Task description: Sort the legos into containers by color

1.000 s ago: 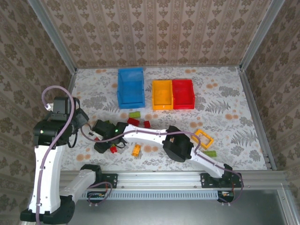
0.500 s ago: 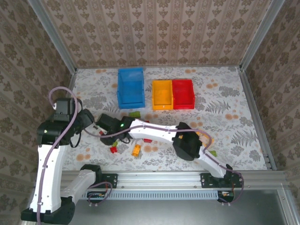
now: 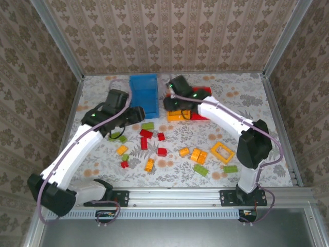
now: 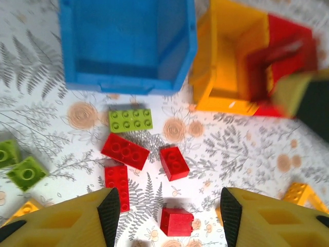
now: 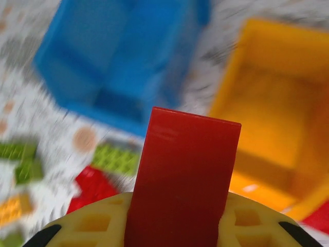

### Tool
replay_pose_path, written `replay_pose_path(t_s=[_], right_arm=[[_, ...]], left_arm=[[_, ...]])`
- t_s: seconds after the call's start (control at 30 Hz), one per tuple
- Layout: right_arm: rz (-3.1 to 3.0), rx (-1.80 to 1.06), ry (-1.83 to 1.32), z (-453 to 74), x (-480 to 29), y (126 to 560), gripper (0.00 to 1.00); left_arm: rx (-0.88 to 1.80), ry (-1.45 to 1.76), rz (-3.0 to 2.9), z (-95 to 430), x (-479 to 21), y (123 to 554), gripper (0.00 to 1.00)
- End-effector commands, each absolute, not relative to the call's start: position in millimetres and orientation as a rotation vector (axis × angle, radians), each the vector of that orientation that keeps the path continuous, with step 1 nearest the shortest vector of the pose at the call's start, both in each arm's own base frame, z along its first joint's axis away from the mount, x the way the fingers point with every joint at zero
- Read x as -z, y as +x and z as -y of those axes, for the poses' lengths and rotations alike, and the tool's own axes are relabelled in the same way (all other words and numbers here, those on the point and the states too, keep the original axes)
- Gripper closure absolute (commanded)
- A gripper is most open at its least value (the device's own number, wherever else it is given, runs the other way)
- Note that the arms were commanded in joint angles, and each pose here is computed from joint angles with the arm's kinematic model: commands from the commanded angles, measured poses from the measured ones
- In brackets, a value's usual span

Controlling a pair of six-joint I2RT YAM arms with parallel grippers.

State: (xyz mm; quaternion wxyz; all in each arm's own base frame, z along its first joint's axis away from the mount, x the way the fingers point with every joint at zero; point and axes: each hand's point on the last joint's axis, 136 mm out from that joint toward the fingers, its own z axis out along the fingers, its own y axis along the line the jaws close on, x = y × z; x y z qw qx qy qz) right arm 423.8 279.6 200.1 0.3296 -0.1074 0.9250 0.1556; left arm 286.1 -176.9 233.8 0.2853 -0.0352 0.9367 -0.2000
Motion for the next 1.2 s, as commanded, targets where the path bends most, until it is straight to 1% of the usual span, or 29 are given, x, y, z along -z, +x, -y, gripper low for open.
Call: replay_pose_path(t_s=[0.0, 0.13, 0.3, 0.5, 0.7, 0.93, 1.17], right_arm=[[-2.461, -0.421, -0.121, -261.5, -187.1, 446.8, 0.86], [-2.519, -0.391, -0.041, -246.8, -159.9, 479.3, 0.86], [-2.562, -0.381, -0.028, -249.0, -137.0, 500.6, 0.84], [-2.624, -0.354, -0.018, -249.3, -112.5, 501.8, 0.76], [-2.656, -0.364, -0.025, -251.8, -101.2, 498.4, 0.74], [-2.668, -0.345, -0.044, -249.6, -106.9, 495.7, 0.53], [-2.557, -0.361, -0.088, -248.1, -163.9, 495.8, 0.41]], left_arm=[[0.531, -0.036, -2.498, 193.8, -226.5, 300.2, 0.43], [0.515, -0.027, -2.53, 204.5, -212.4, 310.6, 0.44], [0.488, -0.03, -2.564, 206.3, -200.0, 313.0, 0.44], [0.442, -0.006, -2.613, 201.0, -182.7, 305.2, 0.44], [0.418, 0.042, -2.665, 198.0, -165.3, 292.6, 0.45], [0.445, 0.102, -2.674, 205.6, -163.8, 287.9, 0.45], [0.522, 0.229, -2.648, 230.5, -170.4, 286.8, 0.45]])
